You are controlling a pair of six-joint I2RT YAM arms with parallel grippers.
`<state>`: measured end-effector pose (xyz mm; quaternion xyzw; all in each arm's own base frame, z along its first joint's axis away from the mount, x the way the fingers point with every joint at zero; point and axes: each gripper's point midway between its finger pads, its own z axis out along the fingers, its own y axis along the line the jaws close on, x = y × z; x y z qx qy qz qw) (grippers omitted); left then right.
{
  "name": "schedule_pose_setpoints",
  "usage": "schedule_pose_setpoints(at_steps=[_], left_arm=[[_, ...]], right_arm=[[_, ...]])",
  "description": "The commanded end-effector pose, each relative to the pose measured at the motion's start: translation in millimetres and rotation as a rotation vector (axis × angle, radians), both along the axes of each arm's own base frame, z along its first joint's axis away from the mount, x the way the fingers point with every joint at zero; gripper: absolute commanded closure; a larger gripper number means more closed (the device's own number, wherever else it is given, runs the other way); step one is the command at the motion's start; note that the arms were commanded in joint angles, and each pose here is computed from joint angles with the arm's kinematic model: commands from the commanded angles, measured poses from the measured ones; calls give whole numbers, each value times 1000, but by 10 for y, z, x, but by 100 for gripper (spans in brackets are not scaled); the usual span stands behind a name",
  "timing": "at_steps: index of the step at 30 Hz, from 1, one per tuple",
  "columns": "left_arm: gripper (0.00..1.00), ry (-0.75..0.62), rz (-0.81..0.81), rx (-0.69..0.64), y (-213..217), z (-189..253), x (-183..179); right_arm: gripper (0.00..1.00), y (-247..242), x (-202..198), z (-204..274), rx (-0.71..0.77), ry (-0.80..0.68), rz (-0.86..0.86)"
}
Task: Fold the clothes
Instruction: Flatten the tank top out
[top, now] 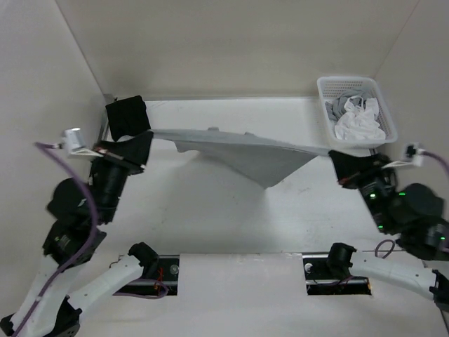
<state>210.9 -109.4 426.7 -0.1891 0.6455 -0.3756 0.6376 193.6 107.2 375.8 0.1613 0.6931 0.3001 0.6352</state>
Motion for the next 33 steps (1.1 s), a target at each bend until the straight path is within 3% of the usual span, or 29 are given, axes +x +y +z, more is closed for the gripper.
schedule_pose_setpoints(at_steps=[1,4,7,11,14,17,20,25,29,33], left_arm=[[100,-229,61,-43,327,896,-261],[100,-363,90,-102,538,1488,-487],[100,-429,139,-100,659,1811,-547],[100,-404,165,-60,529,1823,-277],[100,-331,201,8,335,1590,170],[100,-207,301,104,294,1153,855],[100,-84,288,107,274,712,1500],[100,-13,237,46,363,644,2349],[100,-25,221,35,459,911,2689],[100,-111,203,-1,598,1327,2675]], right_arm=[[100,-504,-139,887,-6,-153,-98],[100,-625,-246,1537,36,-231,-49],[100,-559,-259,1959,6,-289,-11],[100,-325,-207,2223,-62,-362,-31],[100,-43,-60,2203,-152,-394,-73],[100,271,247,2019,-231,-381,-76],[100,488,855,1687,-256,-301,-26],[100,430,2120,1454,-179,-179,27],[100,403,2617,1655,-163,-153,23],[100,380,2615,2099,-141,-226,16]])
